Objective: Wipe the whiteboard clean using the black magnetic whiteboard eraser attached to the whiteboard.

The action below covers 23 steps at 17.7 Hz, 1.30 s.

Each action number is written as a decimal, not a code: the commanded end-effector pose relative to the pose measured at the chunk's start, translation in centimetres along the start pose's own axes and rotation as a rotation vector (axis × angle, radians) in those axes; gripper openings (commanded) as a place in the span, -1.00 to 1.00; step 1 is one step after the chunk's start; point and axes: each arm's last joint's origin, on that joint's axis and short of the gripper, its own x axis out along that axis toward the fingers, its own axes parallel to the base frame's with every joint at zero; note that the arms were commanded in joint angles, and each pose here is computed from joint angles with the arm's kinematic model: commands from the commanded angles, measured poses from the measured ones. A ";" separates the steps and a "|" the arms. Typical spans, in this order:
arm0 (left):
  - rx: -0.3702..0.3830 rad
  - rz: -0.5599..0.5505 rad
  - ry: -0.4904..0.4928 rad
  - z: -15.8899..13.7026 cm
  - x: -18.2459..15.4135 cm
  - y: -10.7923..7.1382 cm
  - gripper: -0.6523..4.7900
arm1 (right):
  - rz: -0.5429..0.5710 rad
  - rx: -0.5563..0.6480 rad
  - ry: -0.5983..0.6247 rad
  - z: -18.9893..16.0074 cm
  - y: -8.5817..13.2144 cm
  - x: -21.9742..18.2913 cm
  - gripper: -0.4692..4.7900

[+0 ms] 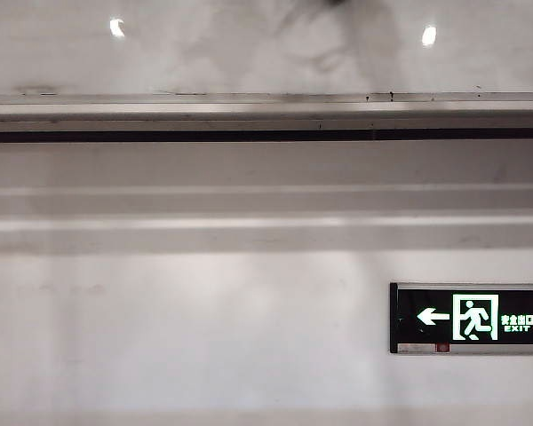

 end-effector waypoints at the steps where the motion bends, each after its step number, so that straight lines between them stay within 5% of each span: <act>1: 0.004 -0.010 -0.017 0.3 -0.2 -0.1 -0.78 | 0.101 -0.010 0.071 -1.4 2.4 1.7 -0.82; 3: -0.001 -0.010 -0.017 0.3 -0.2 -0.1 -0.78 | -0.066 0.002 0.040 -0.6 1.5 1.7 -0.82; 6: -0.001 -0.010 -0.017 0.3 -0.2 -0.1 -0.78 | -0.162 0.033 -0.195 2.1 0.9 1.0 -0.82; 10: -0.005 -0.011 -0.018 0.3 -0.2 -0.2 -0.78 | -0.161 0.025 -0.422 5.1 3.1 0.4 -0.82; 15: -0.017 -0.037 -0.016 0.3 -0.3 -0.3 -0.78 | -0.208 -0.006 -0.450 5.2 6.2 2.0 -0.82; 18: -0.017 -0.037 -0.016 0.3 -0.3 -0.3 -0.78 | -0.323 0.034 -0.408 4.6 6.5 2.9 -0.69; 19: -0.017 -0.051 -0.014 0.3 -0.3 -0.3 -0.78 | -0.325 0.035 -0.406 4.4 6.6 3.1 -0.53; 23: -0.017 -0.055 -0.013 0.3 -0.3 -0.3 -0.78 | -0.328 0.033 -0.404 4.3 6.4 3.2 -0.48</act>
